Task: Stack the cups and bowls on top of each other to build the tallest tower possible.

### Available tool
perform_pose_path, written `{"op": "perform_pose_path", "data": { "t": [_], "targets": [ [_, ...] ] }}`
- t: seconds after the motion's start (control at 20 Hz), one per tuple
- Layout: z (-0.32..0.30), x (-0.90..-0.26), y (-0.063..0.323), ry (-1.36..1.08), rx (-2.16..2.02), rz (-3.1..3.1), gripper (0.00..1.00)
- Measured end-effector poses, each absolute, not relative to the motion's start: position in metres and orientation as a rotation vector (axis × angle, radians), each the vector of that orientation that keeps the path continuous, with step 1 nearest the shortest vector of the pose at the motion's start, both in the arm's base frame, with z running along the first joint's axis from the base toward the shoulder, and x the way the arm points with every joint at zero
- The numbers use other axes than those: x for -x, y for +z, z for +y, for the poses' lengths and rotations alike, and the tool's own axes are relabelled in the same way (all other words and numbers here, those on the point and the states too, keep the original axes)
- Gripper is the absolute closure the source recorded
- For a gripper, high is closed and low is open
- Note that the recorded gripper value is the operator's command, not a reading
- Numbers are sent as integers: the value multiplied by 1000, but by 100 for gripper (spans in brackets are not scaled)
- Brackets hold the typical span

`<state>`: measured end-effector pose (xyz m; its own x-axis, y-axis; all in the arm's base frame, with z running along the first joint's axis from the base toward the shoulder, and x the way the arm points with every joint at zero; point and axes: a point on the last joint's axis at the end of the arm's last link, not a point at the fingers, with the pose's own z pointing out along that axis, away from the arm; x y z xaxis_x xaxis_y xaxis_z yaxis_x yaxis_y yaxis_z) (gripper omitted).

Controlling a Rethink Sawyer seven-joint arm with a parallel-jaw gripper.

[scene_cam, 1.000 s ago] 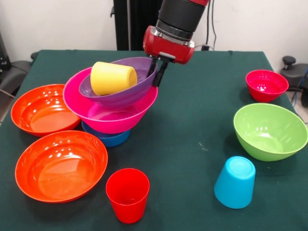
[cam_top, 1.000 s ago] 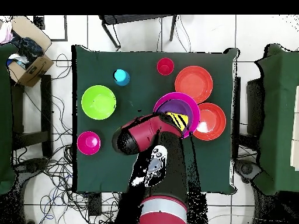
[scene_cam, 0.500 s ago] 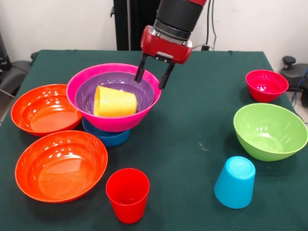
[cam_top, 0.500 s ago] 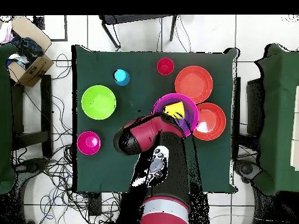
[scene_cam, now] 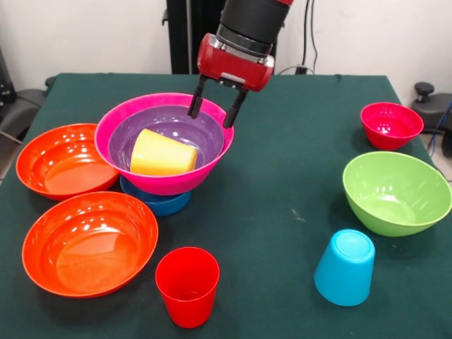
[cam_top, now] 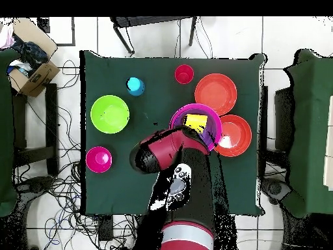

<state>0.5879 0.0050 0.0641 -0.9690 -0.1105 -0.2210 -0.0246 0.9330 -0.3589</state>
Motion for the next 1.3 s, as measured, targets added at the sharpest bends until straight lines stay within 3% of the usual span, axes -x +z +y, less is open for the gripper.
{"op": "perform_pose_path", "data": {
  "t": [0.5, 0.9, 1.3],
  "targets": [
    [-27, -598, 82, -479, 5, 2832, 0],
    [-126, -620, 134, -261, -219, 2893, 0],
    [-173, -631, 179, -98, 56, 3017, 0]
  ]
}}
